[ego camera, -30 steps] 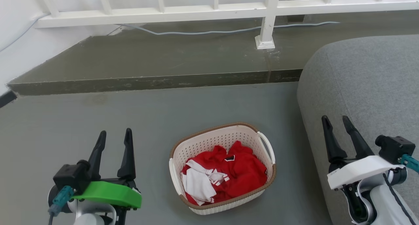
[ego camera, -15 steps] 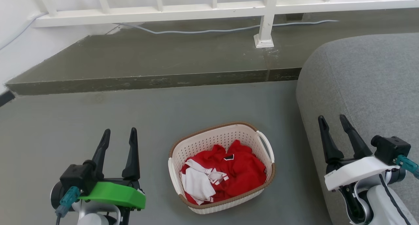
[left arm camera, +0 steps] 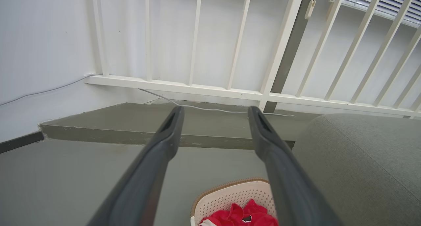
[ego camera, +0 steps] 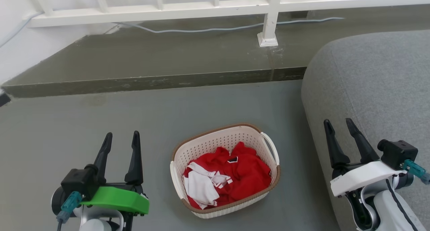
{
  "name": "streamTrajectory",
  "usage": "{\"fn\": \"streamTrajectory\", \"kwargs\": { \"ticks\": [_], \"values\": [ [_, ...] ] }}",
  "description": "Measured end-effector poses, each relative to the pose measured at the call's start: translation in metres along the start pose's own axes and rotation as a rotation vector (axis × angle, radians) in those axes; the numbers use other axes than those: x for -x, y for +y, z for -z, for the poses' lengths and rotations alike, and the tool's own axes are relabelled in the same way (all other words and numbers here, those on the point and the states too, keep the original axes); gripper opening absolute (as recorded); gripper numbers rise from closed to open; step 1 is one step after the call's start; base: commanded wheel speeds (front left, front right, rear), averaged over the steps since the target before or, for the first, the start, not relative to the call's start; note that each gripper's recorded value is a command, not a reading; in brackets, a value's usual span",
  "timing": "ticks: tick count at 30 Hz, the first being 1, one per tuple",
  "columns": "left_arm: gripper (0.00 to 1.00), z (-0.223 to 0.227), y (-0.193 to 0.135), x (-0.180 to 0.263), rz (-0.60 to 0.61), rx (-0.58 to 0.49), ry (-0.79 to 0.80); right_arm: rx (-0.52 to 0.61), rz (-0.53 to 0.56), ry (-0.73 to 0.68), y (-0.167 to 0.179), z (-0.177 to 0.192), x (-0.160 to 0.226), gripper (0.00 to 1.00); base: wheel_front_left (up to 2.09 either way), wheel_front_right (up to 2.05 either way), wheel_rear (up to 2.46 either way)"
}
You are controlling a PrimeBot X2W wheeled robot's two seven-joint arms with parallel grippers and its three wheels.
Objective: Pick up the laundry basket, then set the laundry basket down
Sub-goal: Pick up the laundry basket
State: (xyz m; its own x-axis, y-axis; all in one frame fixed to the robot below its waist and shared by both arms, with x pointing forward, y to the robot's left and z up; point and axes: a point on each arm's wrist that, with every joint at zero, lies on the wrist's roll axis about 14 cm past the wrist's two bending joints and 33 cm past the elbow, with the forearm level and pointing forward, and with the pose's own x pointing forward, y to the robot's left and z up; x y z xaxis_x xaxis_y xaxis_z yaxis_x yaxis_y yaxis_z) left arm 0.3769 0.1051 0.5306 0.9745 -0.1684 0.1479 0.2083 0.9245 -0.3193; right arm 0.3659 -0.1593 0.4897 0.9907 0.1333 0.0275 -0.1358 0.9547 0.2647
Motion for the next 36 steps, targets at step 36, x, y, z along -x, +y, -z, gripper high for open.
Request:
{"fn": "streamTrajectory", "kwargs": {
  "ticks": [36],
  "values": [
    [1.0,0.138,0.029,-0.042,-0.107,0.124,0.352,-0.017,0.06,0.098,-0.04,0.038,-0.047,1.0,0.0,0.0,0.0]
  ]
}}
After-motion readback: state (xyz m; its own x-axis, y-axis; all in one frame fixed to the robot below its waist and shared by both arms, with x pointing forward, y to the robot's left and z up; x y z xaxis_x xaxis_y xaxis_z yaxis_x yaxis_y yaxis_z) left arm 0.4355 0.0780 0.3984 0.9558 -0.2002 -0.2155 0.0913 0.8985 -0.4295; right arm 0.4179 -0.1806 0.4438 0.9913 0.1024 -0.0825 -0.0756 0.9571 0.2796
